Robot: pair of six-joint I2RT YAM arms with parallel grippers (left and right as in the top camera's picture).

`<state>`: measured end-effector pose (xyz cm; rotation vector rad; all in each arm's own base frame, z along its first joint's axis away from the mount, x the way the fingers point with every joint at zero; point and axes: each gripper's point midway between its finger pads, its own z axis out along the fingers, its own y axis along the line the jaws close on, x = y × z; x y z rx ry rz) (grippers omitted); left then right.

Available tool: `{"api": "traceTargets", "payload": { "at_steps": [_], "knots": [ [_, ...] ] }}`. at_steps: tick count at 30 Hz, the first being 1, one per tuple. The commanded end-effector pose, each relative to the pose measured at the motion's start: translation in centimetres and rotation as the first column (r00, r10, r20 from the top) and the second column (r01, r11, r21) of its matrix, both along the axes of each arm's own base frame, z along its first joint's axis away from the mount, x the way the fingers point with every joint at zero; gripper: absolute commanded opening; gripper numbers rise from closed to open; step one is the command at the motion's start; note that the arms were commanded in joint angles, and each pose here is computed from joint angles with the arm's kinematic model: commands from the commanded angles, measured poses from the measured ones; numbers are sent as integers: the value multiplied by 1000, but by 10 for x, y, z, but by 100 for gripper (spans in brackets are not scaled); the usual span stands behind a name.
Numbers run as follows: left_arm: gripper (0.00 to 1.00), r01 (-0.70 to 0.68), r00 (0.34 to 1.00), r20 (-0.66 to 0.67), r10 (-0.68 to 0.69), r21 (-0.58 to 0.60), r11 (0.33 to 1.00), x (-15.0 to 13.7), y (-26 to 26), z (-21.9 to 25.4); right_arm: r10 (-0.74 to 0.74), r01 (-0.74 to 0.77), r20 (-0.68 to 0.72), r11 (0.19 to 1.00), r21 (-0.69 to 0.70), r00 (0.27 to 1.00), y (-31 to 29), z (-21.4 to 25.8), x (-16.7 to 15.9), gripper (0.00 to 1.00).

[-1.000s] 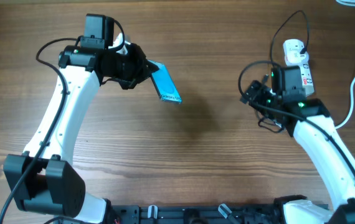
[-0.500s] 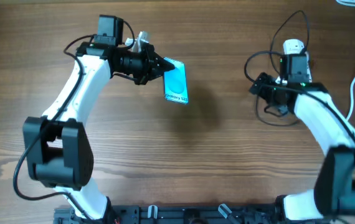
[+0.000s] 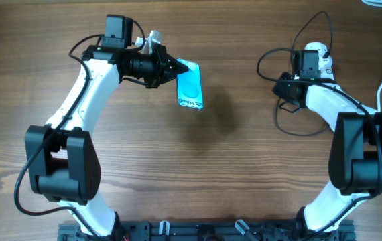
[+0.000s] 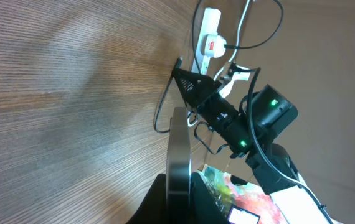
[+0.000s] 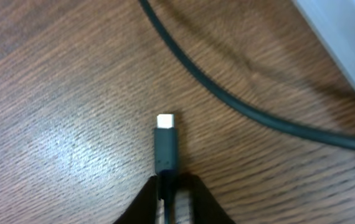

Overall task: Plug charger to phone and switch on socket
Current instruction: 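Move the right gripper to the black USB-C cable end on the table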

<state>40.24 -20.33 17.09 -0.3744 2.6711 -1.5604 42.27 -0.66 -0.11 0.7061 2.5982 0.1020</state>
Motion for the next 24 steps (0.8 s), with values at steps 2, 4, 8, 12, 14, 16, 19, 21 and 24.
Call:
{"api": "traceTargets", "payload": {
  "at_steps": [2, 4, 8, 12, 14, 16, 19, 21, 24],
  "knots": [
    [4, 21, 999, 34, -20, -25, 999, 0, -3, 11, 45, -42, -87, 999, 31, 995, 8, -31, -15, 4],
    [4, 21, 999, 35, -20, -25, 999, 0, -3, 11, 123, -122, -72, 992, 23, 990, 12, -28, -12, 5],
    [4, 22, 998, 54, -20, -28, 999, 2, -3, 13, 318, -321, 45, 939, 126, 947, 45, 40, -8, 5],
    [4, 24, 994, 107, -20, -35, 999, 10, -4, 18, 482, -551, 270, 752, 361, 834, 107, 146, -55, 5],
    [4, 25, 991, 131, -19, -43, 999, 13, -4, 21, 543, -629, 318, 654, 420, 777, 124, 171, -84, 5],
    [4, 35, 983, 181, -21, -75, 997, 20, -3, 30, 619, -726, 397, 476, 496, 677, 148, 195, -124, 4],
    [4, 86, 959, 279, -44, -140, 986, 26, -6, 50, 668, -756, 414, 364, 544, 619, 164, 198, -152, 5],
    [4, 92, 957, 287, -46, -149, 984, 26, -8, 53, 686, -772, 435, 304, 558, 584, 179, 199, -161, 4],
    [4, 92, 958, 284, -46, -149, 985, 26, -7, 53, 703, -713, 264, 479, 512, 661, 172, 167, -153, 5]
  ]
}}
